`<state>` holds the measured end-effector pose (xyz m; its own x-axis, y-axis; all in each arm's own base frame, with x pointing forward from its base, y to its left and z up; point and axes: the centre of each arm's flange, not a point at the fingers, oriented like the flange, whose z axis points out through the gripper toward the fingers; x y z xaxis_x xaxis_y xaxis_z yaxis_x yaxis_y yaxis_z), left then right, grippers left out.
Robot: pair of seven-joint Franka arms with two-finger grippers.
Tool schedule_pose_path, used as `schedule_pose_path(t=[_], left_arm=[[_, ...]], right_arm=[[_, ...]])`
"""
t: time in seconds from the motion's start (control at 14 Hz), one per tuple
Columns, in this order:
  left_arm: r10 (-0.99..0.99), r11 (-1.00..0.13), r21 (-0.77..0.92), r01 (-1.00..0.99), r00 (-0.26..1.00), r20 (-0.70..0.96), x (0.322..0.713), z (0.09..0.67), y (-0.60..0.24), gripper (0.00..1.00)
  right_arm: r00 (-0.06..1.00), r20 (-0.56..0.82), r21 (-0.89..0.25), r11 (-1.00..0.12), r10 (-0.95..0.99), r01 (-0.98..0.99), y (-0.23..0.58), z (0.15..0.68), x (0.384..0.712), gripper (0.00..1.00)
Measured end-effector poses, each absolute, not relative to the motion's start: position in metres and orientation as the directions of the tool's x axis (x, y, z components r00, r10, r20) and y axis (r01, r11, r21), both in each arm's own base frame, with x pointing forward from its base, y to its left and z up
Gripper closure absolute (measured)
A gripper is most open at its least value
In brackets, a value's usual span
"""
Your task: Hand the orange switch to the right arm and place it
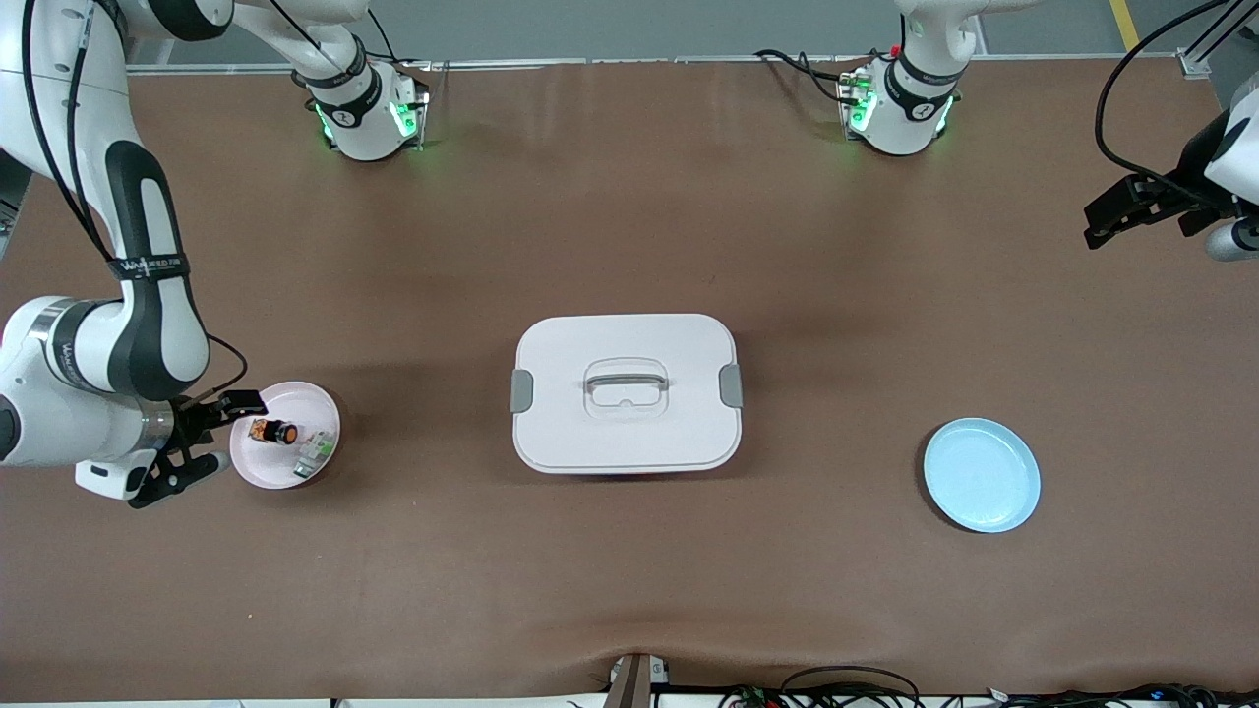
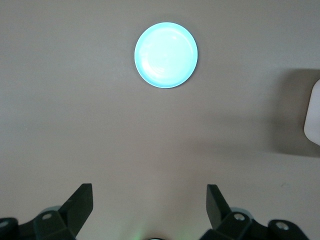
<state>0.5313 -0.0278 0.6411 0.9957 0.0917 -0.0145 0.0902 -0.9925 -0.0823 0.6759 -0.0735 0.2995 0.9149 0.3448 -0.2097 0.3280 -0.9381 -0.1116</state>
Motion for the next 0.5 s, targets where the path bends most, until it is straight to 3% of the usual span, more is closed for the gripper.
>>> schedule_pose_path(t=[0.28, 0.5], left_arm=[[0.091, -0.993, -0.081, 0.089, 0.996, -0.017, 0.532, 0.64, -0.028, 0.0], [0.091, -0.993, -0.08, 0.089, 0.996, -0.013, 0.532, 0.641, -0.028, 0.0]], right_arm=[[0.971, -0.207, -0.052, -0.992, 0.121, 0.113, -0.083, 0.309, 0.681, 0.0], [0.982, -0.178, -0.027, -0.997, 0.069, 0.066, -0.097, 0.319, 0.685, 0.0]])
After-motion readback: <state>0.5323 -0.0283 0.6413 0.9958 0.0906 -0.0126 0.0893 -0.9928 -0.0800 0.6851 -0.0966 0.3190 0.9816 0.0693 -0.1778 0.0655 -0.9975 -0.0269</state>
